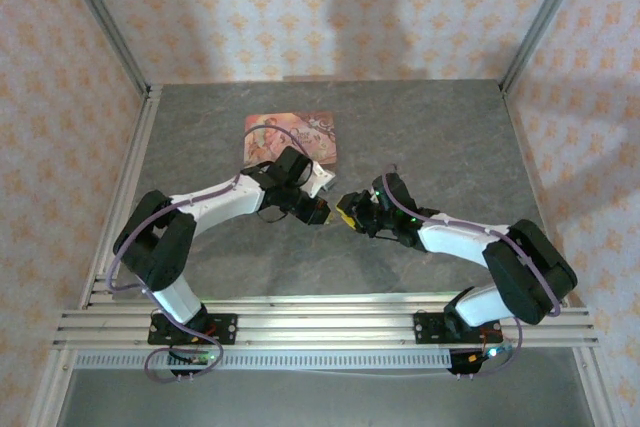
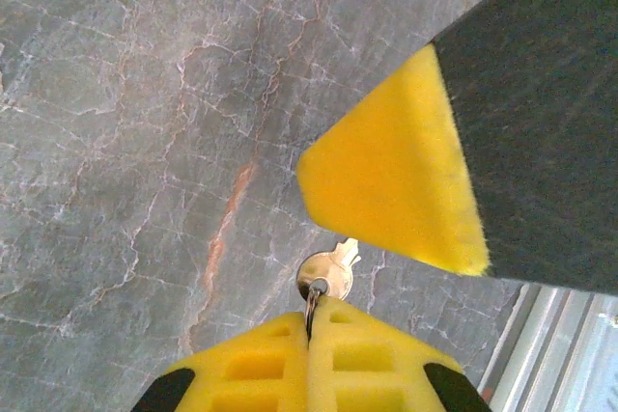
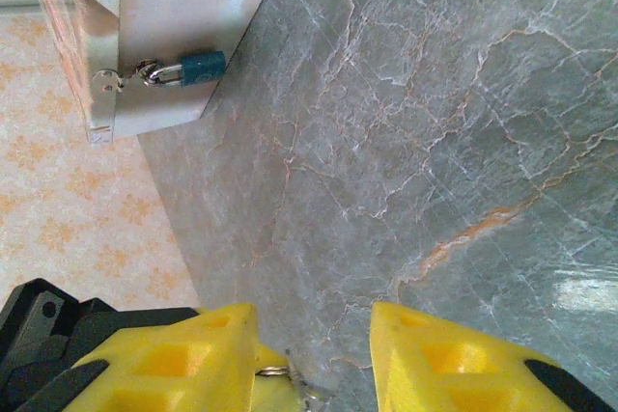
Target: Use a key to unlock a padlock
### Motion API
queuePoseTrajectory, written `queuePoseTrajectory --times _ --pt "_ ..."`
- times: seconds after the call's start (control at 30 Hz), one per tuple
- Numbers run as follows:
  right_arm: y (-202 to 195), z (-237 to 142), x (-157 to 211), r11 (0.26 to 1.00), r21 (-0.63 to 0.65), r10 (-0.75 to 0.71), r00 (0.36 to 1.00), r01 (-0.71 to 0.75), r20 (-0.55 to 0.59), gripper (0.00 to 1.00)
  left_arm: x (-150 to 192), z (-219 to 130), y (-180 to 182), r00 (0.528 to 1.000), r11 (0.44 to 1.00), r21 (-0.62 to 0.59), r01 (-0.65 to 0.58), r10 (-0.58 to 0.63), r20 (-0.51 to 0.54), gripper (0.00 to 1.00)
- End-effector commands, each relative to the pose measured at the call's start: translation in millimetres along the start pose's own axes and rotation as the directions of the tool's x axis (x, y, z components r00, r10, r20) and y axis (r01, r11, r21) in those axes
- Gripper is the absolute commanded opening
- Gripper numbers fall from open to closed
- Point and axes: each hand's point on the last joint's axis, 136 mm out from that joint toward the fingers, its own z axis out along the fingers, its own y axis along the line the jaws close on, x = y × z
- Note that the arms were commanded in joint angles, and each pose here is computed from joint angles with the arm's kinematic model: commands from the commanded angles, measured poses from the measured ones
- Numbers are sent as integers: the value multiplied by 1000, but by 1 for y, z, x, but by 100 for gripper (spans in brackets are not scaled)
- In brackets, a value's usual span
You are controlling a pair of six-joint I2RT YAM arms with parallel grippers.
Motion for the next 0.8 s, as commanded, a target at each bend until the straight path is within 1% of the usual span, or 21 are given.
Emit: queuePoseTrajectory --times 0.0,0.17,0.23,0.3,0.4,0.53,0.63,0.67,0.7,0.73,0.77 --pt "20 -4 1 998 -52 -33 999 33 4 34 -9 -13 -10 999 1000 27 12 -13 33 0" --pt "23 -3 3 997 -60 -38 999 38 -3 32 -9 -15 -12 999 999 31 13 -14 35 0" --pt "25 -2 4 997 -65 -41 999 40 -4 28 -8 -16 -12 999 999 30 12 -13 35 0" --pt "28 -2 5 996 -74 -44 999 43 -8 19 -8 -16 -11 999 1000 27 12 -13 37 0" --pt "31 -1 7 995 -88 -50 999 48 -17 1 -8 -17 -11 999 1000 23 17 -17 41 0" --pt "35 -2 9 992 -100 -85 996 83 -21 0 -8 -19 -10 998 1000 14 18 -19 52 0" --pt "45 -6 11 979 -104 -177 984 174 -26 0 -10 -26 -11 997 1000 5 17 -17 76 0" --pt "50 -9 12 970 -97 -225 974 221 -29 0 -12 -30 -11 995 1000 2 19 -19 96 5" --pt "55 -12 12 959 -89 -272 962 268 -31 0 -13 -35 -11 993 1000 1 18 -18 116 12" --pt "62 -15 12 942 -77 -330 943 327 -35 0 -15 -42 -10 990 1000 -6 18 -17 141 28" --pt "67 -19 12 920 -62 -389 920 386 -39 0 -17 -49 -9 986 1000 -18 23 -20 165 38"
